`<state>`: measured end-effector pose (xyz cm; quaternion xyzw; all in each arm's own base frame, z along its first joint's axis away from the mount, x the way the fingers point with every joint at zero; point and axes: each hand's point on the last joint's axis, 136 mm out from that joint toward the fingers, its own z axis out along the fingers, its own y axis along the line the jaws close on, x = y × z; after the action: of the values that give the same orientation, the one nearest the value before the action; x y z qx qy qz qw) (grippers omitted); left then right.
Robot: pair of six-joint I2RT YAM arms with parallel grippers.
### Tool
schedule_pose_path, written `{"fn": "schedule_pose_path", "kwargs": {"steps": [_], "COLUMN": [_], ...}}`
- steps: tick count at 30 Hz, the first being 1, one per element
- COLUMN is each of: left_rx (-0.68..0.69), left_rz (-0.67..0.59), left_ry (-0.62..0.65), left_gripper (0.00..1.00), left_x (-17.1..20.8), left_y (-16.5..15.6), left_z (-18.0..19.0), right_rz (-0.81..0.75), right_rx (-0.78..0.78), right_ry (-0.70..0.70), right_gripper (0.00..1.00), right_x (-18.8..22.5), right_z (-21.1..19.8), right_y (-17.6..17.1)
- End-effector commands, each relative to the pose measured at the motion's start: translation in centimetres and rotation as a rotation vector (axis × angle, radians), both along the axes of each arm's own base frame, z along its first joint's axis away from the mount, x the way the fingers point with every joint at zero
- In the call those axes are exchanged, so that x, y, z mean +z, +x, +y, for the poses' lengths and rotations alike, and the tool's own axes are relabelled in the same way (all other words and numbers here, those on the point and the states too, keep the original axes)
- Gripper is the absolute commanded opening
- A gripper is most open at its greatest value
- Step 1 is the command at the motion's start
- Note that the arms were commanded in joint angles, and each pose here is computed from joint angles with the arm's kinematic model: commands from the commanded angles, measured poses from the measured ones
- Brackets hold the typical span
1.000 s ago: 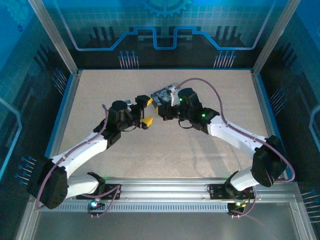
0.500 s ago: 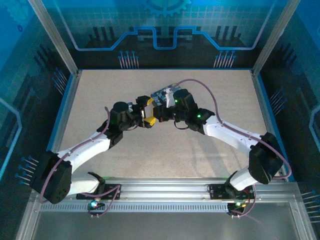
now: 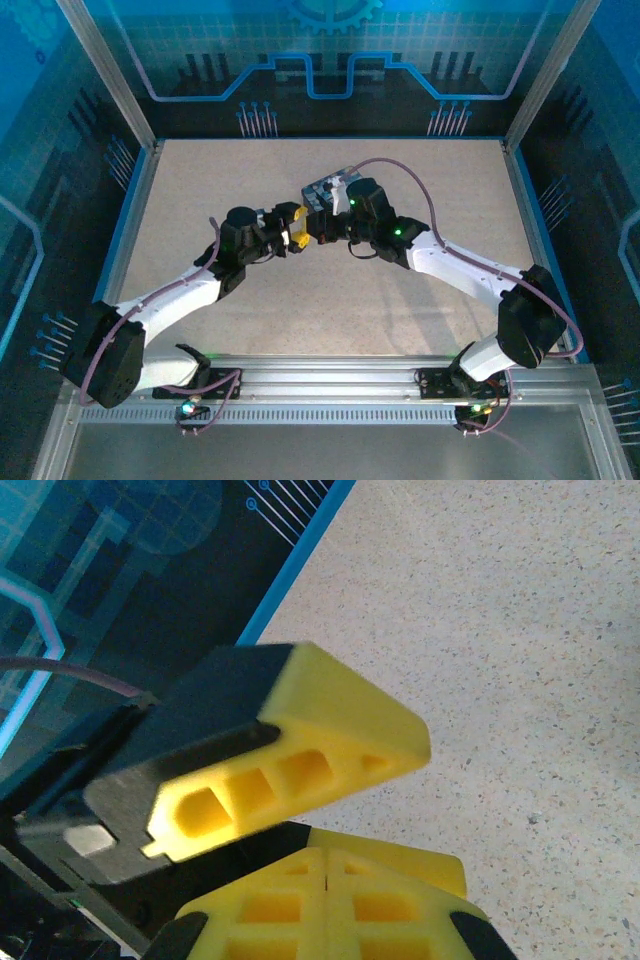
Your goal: Unlock the padlock with the key
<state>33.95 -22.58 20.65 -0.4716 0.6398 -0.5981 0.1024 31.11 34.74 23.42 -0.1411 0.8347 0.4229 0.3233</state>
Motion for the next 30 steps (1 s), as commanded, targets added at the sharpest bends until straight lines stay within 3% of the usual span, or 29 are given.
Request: {"fn": "schedule_pose_path", "kwargs": {"steps": [1,8,18,27,30], "left_rx": [0.013,0.024,0.029,0.027,0.014], "left_rz": [-0.001,0.016,0.026,0.01,-0.032], "left_ry": [-0.011,-0.006,0.003,0.013,0.058], "left_gripper": [0.51,0.31,0.22,0.02,0.0], "left_x": [0.07,-0.6,-0.93,-0.68,-0.33], "left_y": [-0.07,-0.17,-0.28,-0.15,-0.1], "left_z": [0.14,0.38,0.55,0.56,0.61], "right_rz": [-0.043,-0.045,-0.048,-0.041,-0.039], "right_rx": [0.004,0.001,-0.011,-0.011,-0.02], "right_ry": [0.039,0.035,0.03,0.03,0.036], "right_gripper": [0.0,0.0,0.0,0.0,0.0], "right_x": [2.27,2.24,2.23,2.03,2.21], "right_z": [0.29,0.18,-0.24,-0.29,-0.67], "right_y": [-0.32,-0.34,-0.45,-0.43,-0.31]}}
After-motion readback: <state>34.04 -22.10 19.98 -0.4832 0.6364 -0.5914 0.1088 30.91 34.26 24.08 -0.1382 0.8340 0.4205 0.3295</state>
